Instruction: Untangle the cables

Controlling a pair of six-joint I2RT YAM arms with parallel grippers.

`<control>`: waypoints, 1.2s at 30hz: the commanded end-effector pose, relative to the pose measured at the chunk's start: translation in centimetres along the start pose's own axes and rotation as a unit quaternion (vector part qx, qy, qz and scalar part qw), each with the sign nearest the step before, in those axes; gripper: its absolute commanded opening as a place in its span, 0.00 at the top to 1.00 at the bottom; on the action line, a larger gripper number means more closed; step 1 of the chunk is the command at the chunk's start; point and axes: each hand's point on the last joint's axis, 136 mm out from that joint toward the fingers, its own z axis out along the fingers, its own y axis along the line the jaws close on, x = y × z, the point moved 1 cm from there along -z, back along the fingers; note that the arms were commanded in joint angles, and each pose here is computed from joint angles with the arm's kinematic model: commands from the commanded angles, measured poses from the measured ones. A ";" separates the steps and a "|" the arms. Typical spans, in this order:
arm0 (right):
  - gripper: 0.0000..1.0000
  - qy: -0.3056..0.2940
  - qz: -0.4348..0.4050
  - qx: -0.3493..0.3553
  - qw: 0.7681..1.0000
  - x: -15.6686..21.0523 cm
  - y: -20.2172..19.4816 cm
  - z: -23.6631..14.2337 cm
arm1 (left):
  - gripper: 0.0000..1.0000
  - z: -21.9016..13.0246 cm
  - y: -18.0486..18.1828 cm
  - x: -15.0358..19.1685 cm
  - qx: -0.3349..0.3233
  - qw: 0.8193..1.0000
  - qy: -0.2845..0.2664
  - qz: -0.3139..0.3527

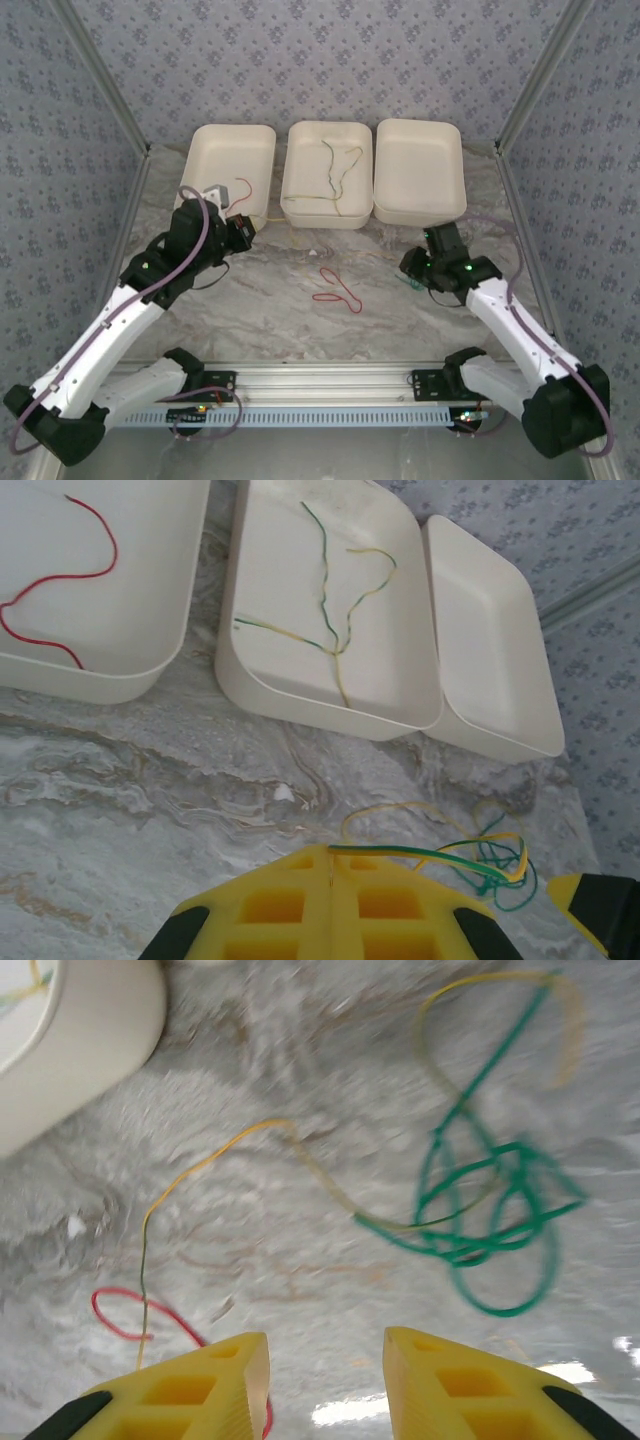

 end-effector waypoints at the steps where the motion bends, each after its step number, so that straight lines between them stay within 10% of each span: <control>1: 0.63 -0.046 -0.039 0.041 0.997 -2.5 2.0 0.5 | 1.00 -1.3 0.0 -1.7 -0.007 0.999 -0.045 -0.005; 19: 0.61 0.060 -0.267 0.251 0.929 -1.2 -2.1 8.7 | 1.00 -1.4 -0.2 -1.9 -0.008 0.999 -0.040 0.006; 25: 0.90 0.046 -0.276 0.237 0.930 -2.6 -0.5 9.7 | 1.00 -1.5 -0.2 -1.7 -0.008 0.999 -0.036 0.006; 36: 1.00 -0.182 -0.198 0.004 0.963 -10.2 10.2 -9.8 | 1.00 -0.4 2.2 0.0 -0.044 0.999 -0.027 0.004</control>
